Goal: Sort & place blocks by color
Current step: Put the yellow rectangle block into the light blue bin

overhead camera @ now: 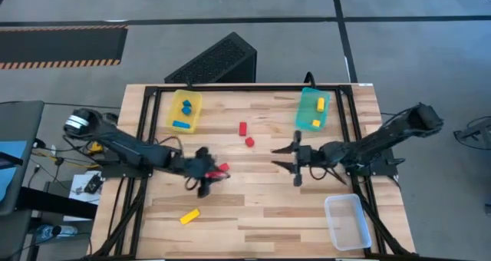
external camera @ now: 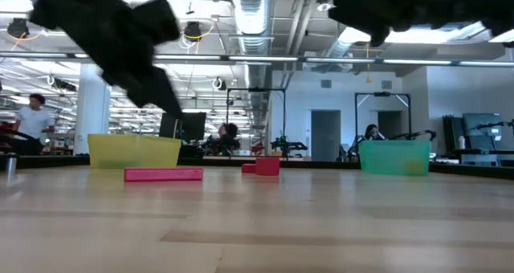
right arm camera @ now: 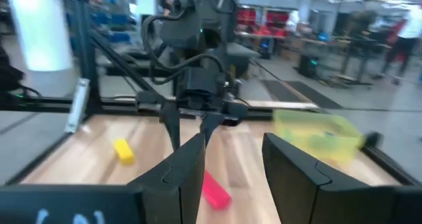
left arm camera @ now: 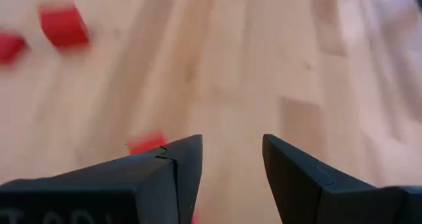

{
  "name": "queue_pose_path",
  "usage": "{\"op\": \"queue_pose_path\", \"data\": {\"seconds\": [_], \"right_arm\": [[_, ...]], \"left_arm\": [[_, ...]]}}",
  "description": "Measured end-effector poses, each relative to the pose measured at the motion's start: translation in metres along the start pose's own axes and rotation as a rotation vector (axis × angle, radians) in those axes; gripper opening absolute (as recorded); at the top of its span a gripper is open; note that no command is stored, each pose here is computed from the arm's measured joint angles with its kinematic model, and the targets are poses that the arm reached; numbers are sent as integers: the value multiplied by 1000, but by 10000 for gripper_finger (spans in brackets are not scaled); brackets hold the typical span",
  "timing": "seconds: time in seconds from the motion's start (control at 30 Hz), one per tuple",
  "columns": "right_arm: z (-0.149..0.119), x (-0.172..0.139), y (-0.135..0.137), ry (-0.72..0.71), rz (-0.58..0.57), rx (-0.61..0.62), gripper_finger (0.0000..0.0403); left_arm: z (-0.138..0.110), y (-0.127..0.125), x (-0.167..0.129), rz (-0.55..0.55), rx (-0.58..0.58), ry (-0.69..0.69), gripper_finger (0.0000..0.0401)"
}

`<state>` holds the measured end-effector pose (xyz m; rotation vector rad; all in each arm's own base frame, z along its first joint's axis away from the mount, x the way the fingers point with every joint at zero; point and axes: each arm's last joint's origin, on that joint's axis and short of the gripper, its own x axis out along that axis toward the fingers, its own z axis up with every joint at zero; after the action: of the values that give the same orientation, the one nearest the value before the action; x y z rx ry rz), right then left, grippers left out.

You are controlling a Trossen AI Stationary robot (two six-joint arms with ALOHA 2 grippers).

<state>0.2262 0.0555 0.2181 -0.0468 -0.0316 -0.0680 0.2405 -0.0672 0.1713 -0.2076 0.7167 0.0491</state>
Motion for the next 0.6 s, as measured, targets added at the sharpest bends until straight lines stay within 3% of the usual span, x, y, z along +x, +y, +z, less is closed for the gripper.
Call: {"op": "queue_pose_path", "data": {"seconds": [0.33, 0.5, 0.6], "right_arm": [[-14, 77, 40, 48, 75, 18, 173], [-15, 109, 65, 104, 101, -18, 179], [-10, 121, 71, 163, 85, -74, 184]], "left_arm": [[-45, -83, -65, -306, -223, 109, 143], [-78, -107, -70, -238, -317, 78, 143], [-95, -114, -62, -183, -290, 80, 143]]}}
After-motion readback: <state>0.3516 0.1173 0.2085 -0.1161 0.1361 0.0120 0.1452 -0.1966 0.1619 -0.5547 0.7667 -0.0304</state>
